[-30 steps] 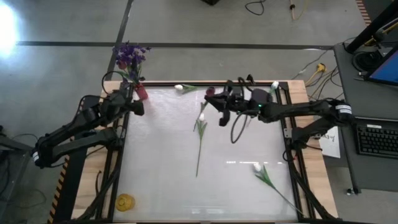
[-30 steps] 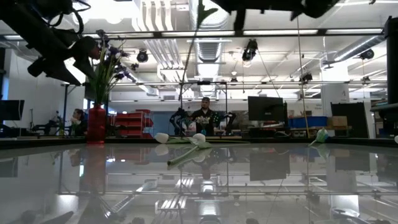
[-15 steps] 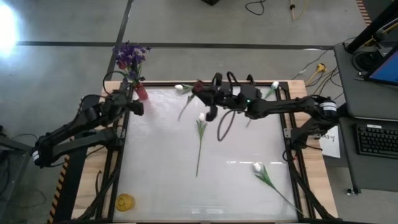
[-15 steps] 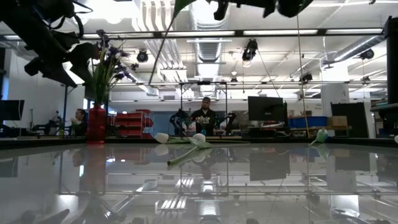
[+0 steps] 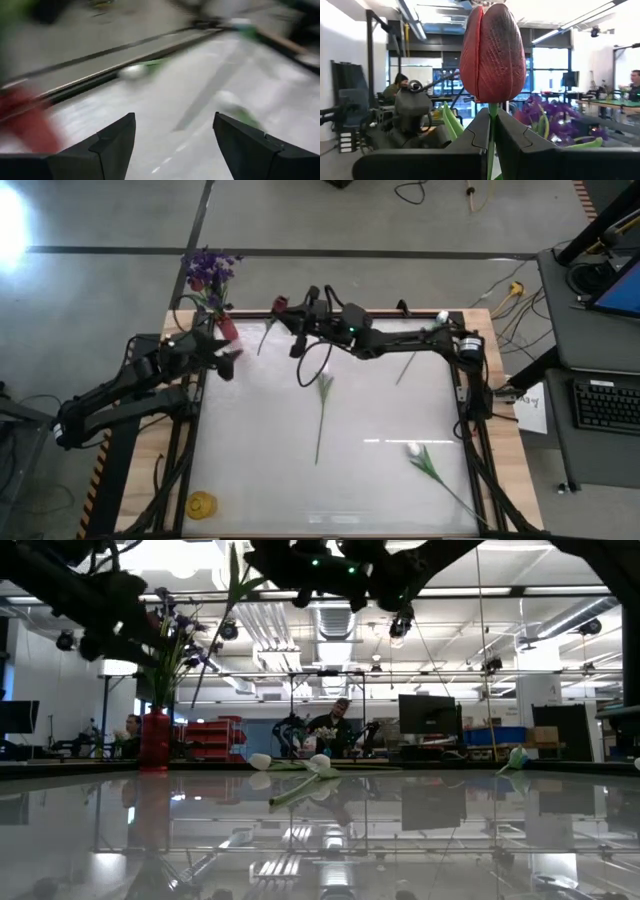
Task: Sort flowers into vase by color
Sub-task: Put the red flower into the red vase
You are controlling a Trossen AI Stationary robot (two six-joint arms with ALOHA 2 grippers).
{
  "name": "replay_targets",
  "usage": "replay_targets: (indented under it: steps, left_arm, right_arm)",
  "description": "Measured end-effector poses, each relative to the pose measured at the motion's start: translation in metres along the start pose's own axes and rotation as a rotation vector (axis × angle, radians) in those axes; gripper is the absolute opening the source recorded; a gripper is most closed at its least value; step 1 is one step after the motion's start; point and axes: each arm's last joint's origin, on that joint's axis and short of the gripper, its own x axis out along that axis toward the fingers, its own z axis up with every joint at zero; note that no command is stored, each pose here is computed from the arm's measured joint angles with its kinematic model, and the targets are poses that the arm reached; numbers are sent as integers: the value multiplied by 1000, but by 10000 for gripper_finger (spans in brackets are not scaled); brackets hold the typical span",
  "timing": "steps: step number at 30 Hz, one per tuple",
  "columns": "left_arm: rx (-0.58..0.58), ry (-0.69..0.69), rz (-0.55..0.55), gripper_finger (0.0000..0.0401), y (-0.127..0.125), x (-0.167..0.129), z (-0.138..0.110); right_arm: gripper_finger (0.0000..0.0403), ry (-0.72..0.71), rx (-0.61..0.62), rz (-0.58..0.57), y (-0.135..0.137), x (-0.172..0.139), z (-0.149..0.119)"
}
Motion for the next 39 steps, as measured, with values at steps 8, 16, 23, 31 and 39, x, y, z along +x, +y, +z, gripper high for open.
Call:
replay_targets:
  steps: [8,16,23,31,39]
  left_arm:
    - [157,-205,-214,256,-17,6,23]
    - [309,-289,-168,256,-29,33,45]
    - [328,-325,-161,249,-36,55,50]
    - [275,-289,-176,123,-39,72,47]
    - [265,-282,-189,13,-39,74,47]
  right_arm:
    - [12,61,143,13,-22,4,-14]
    - [12,60,138,20,-21,7,-19]
    - [12,70,79,20,-21,8,-23]
    - [12,125,61,21,-20,7,-29]
    - [13,162,75,28,-14,8,-33]
